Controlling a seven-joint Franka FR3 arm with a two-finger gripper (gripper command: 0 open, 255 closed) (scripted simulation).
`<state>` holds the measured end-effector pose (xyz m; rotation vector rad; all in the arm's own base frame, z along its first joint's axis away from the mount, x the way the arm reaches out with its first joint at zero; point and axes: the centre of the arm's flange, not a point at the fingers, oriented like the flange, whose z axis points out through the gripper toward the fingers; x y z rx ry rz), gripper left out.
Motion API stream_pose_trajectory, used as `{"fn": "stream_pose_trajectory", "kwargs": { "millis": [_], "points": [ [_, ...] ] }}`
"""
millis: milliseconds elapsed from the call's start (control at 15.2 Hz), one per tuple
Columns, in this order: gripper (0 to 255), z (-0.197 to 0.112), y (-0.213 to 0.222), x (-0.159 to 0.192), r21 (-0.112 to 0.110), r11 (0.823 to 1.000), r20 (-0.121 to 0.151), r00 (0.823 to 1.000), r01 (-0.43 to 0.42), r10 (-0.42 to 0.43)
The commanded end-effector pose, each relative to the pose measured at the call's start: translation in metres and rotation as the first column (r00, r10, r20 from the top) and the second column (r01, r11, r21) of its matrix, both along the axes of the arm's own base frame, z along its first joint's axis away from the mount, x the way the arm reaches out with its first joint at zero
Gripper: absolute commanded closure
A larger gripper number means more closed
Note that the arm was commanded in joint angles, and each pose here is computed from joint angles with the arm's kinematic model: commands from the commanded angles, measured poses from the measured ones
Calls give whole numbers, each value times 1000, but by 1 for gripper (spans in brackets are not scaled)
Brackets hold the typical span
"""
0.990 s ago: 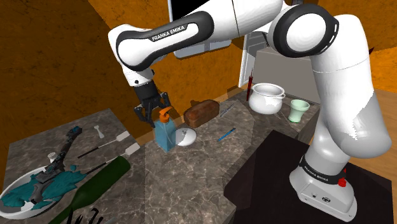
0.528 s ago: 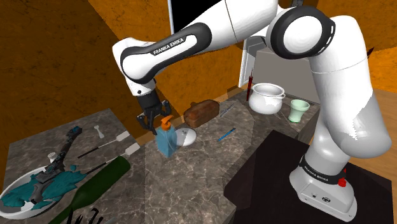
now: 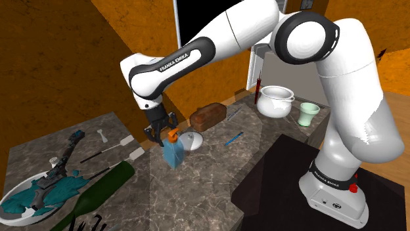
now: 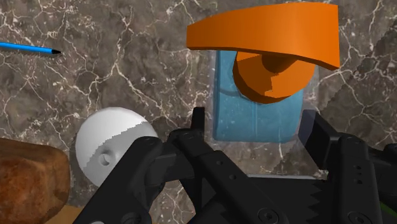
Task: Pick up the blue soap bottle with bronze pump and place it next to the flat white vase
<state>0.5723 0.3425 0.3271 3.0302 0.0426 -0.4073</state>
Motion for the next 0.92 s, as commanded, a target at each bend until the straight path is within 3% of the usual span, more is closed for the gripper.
{"fn": "stream_pose_trajectory", "kwargs": {
  "millis": [0, 858],
  "points": [
    [255, -10, -1, 0, 0, 1000, 1, 1000, 0, 0],
    [255, -78, -1, 0, 0, 1000, 1, 1000, 0, 0]
  ]
}}
